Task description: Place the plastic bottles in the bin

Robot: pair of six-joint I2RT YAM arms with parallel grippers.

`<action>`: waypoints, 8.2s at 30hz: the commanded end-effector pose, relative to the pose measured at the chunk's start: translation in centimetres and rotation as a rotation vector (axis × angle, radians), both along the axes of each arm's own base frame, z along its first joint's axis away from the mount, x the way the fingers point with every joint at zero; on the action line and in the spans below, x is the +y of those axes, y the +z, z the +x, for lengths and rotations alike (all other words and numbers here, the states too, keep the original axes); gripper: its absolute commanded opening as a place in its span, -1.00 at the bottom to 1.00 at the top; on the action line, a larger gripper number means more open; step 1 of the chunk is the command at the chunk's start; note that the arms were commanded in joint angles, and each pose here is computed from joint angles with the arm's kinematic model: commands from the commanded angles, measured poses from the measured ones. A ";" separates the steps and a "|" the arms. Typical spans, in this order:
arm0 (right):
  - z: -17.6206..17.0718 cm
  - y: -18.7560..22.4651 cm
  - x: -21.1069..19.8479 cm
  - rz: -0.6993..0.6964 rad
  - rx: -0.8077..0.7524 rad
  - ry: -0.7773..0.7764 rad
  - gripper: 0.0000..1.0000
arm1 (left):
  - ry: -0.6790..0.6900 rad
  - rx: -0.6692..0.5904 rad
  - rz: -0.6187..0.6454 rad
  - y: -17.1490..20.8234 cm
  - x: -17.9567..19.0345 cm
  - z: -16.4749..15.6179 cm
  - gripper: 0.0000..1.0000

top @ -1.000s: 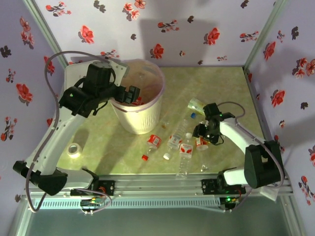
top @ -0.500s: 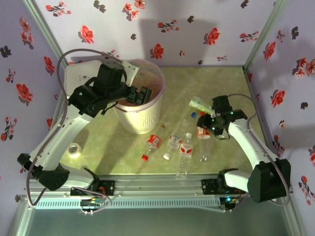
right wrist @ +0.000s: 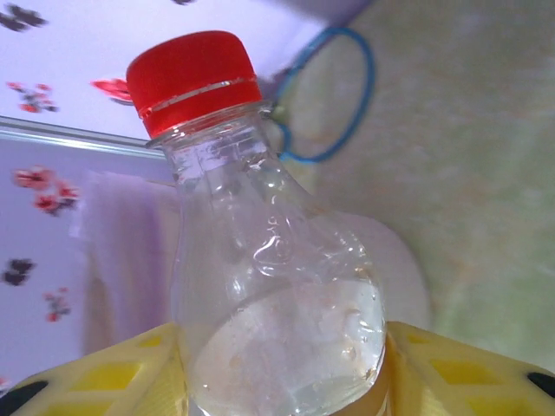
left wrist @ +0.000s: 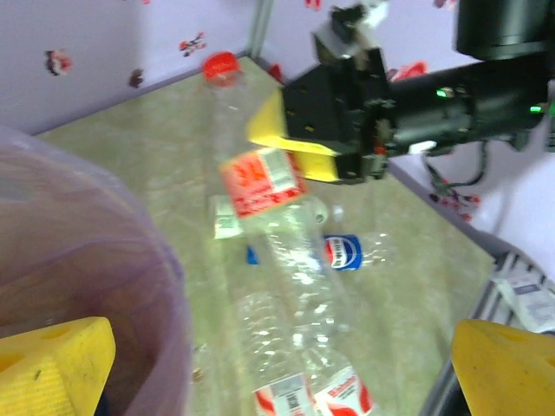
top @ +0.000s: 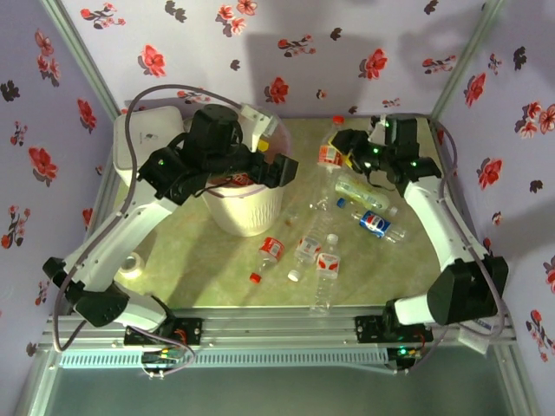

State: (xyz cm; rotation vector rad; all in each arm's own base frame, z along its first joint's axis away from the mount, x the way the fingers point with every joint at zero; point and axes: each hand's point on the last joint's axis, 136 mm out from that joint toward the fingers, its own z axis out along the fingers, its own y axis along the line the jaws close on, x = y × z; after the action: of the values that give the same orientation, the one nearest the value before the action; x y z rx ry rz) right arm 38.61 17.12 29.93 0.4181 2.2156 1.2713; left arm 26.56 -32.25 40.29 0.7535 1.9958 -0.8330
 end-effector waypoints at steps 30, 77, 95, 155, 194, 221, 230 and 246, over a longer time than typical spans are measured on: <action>-1.5 14.0 7.1 0.441 -0.266 0.315 0.04 | 0.042 -0.047 -0.095 1.0 -4.4 6.0 0.89; -3.9 -1.7 -4.2 -0.168 -0.049 0.028 0.99 | 0.328 -0.061 0.429 -6.1 11.0 8.4 -0.43; -3.1 -3.2 -4.0 -0.135 -0.014 0.017 0.98 | 0.003 -0.030 0.518 -14.3 8.3 5.8 0.04; -7.4 -12.3 -16.2 -0.533 0.304 -0.364 0.85 | 0.425 -0.035 0.274 -9.9 6.6 9.5 0.46; -2.7 -21.3 -16.0 -1.055 0.458 0.338 0.94 | 0.383 -0.121 0.278 -4.9 8.7 5.3 0.74; 3.6 -25.1 -17.4 -0.804 0.463 0.158 0.53 | 0.422 -0.126 0.238 -3.7 9.5 5.0 0.73; 3.8 -23.0 -18.6 -0.867 0.439 0.105 0.01 | 0.434 -0.130 0.210 -2.7 9.9 4.5 0.73; 2.2 -4.8 -11.6 -0.424 -0.026 -0.013 -0.17 | 0.307 -0.152 -0.132 3.5 5.2 3.5 0.74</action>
State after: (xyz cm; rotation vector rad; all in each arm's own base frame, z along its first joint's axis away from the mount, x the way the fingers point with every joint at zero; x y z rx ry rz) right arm 41.33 2.45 20.86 0.2462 2.5233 0.4828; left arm 30.36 -25.08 39.59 0.4438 1.9787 -0.5067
